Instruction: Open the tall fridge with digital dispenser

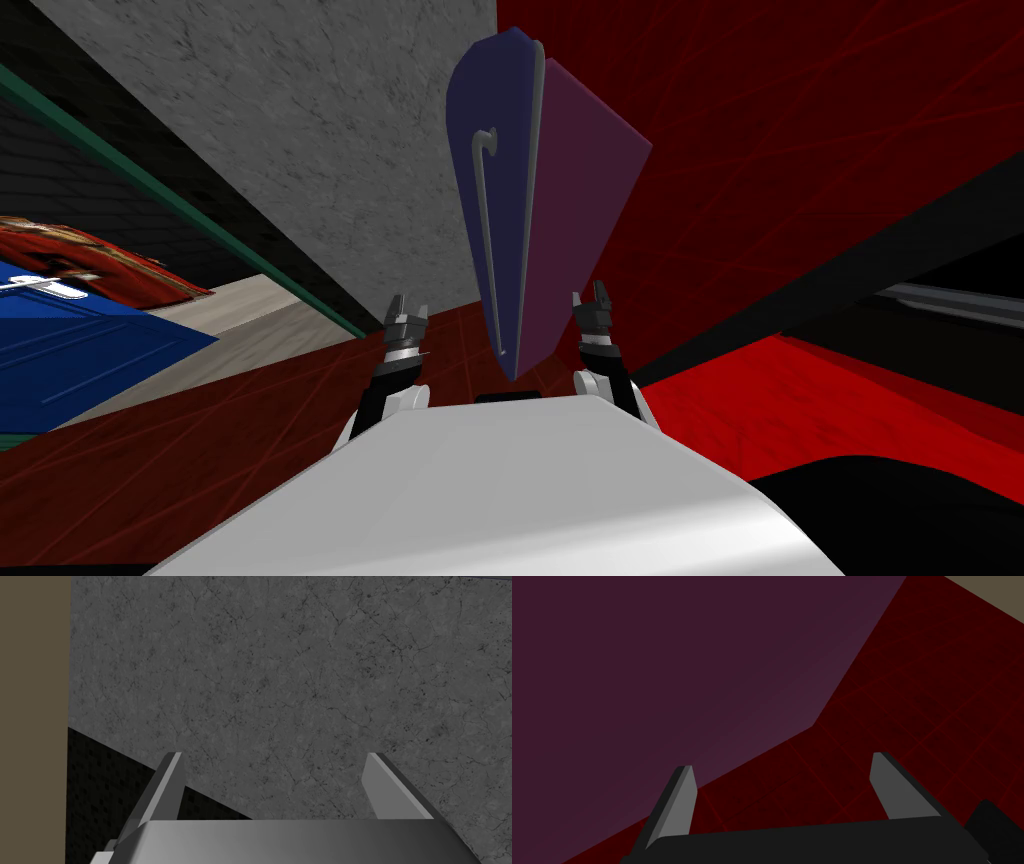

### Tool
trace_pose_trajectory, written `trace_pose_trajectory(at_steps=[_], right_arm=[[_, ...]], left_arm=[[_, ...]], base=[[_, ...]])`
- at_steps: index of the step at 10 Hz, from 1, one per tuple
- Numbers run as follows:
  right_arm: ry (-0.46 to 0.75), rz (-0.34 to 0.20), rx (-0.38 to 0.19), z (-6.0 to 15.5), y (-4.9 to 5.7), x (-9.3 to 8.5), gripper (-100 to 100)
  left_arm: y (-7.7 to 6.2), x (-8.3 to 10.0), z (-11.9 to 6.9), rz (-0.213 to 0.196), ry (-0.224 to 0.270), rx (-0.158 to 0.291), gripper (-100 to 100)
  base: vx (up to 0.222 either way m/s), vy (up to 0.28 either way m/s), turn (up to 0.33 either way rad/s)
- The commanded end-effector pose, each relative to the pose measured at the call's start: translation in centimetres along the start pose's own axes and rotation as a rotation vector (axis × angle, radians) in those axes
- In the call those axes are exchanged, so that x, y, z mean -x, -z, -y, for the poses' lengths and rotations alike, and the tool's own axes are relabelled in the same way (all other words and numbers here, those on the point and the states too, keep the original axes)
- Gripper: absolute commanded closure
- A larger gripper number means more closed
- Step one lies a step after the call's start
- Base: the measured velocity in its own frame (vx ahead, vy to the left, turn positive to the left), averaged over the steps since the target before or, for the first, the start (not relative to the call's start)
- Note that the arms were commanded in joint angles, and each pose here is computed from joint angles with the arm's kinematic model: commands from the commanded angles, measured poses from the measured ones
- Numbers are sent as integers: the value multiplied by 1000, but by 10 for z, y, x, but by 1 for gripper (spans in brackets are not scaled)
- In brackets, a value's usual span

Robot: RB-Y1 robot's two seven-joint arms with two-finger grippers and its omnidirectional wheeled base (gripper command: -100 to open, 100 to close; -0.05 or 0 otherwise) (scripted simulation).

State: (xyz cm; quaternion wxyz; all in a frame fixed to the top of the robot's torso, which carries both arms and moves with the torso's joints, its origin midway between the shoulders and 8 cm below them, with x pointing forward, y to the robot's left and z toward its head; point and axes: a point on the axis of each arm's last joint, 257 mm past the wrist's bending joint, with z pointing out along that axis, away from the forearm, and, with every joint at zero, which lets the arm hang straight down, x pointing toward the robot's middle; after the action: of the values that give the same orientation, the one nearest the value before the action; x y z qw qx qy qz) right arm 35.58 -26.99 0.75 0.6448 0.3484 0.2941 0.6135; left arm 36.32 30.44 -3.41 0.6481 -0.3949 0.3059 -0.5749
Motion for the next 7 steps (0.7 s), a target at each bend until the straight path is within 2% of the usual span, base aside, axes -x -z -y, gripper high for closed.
trace_pose_trajectory(at_steps=[1,7], right_arm=[[0,0,0,0,0,0,0],[0,0,0,0,0,0,0]], left_arm=[[0,0,0,0,0,0,0],[0,0,0,0,0,0,0]], base=[[0,0,0],[0,0,0]])
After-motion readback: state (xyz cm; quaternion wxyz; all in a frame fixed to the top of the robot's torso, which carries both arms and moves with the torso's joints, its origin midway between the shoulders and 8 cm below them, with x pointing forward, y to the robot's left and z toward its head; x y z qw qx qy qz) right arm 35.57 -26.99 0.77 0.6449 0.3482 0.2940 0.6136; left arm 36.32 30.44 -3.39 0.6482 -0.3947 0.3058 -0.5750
